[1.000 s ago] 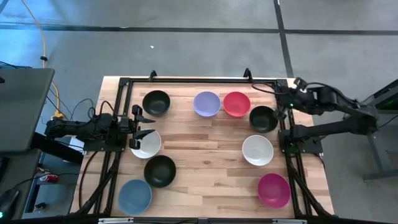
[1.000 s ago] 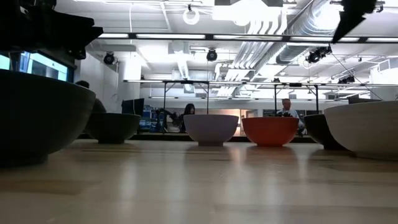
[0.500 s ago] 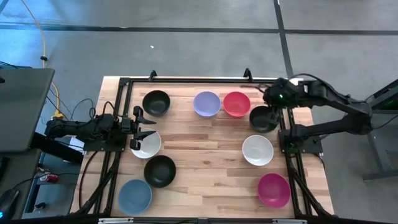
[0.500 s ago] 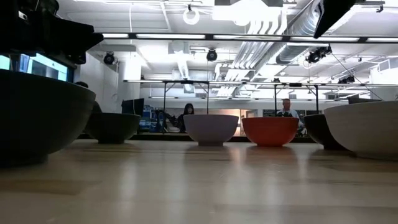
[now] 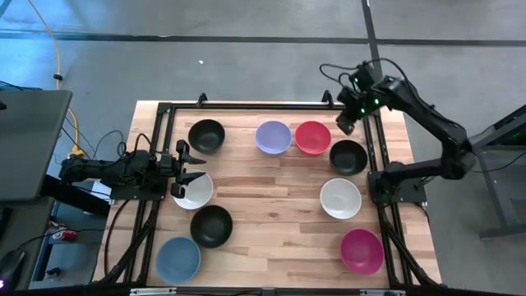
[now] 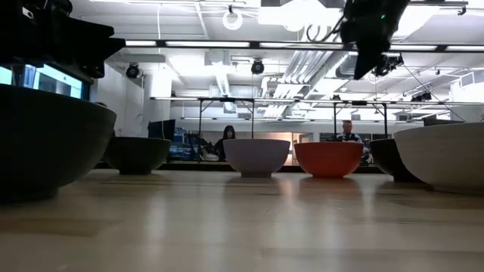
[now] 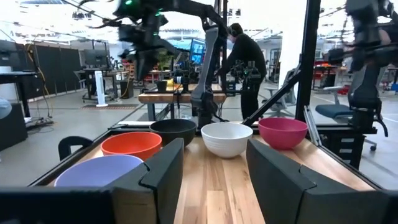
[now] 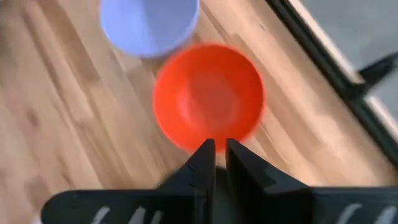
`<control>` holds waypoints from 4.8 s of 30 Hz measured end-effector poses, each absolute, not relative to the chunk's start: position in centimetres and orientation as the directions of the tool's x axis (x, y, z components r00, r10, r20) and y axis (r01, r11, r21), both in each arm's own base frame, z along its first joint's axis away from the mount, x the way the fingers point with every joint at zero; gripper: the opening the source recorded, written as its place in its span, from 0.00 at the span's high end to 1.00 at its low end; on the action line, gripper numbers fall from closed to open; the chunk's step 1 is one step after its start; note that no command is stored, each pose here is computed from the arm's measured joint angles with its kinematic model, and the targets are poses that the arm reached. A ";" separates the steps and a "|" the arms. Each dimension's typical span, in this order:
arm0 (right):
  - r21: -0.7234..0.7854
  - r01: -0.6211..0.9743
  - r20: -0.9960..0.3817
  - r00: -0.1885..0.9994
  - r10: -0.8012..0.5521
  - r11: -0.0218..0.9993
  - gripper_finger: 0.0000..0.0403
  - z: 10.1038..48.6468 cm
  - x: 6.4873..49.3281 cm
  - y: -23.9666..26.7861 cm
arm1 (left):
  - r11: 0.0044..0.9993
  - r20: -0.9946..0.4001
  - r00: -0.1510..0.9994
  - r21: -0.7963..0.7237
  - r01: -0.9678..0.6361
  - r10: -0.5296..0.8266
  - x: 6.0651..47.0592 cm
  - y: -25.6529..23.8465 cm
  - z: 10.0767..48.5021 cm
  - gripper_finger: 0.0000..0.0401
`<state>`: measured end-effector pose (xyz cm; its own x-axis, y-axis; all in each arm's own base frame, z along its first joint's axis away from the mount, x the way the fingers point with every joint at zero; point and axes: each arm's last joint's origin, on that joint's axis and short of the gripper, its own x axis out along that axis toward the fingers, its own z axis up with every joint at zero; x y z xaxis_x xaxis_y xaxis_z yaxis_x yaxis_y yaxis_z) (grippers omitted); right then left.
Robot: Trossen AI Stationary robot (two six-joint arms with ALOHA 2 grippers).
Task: Nest bowls inside each other
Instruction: Stack the orange bowl on top of the purple bowl
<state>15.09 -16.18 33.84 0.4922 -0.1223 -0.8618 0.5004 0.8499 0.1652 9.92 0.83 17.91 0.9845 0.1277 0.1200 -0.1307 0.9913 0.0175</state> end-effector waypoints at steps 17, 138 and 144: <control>0.159 0.747 -0.973 0.231 -0.028 0.645 0.79 24.7 17.9 -24.4 | 0.991 0.120 0.985 0.021 -0.131 0.128 9.9 0.8 17.9 0.59; 0.117 0.698 -0.993 0.074 0.090 0.707 1.00 24.6 38.0 -24.4 | 0.992 0.097 0.988 -0.054 -0.114 0.119 10.0 0.8 17.7 0.59; 0.164 0.672 -0.986 0.100 0.131 0.722 1.00 23.1 39.1 -24.5 | 0.992 0.051 0.992 -0.052 -0.116 0.119 10.0 0.8 17.2 0.59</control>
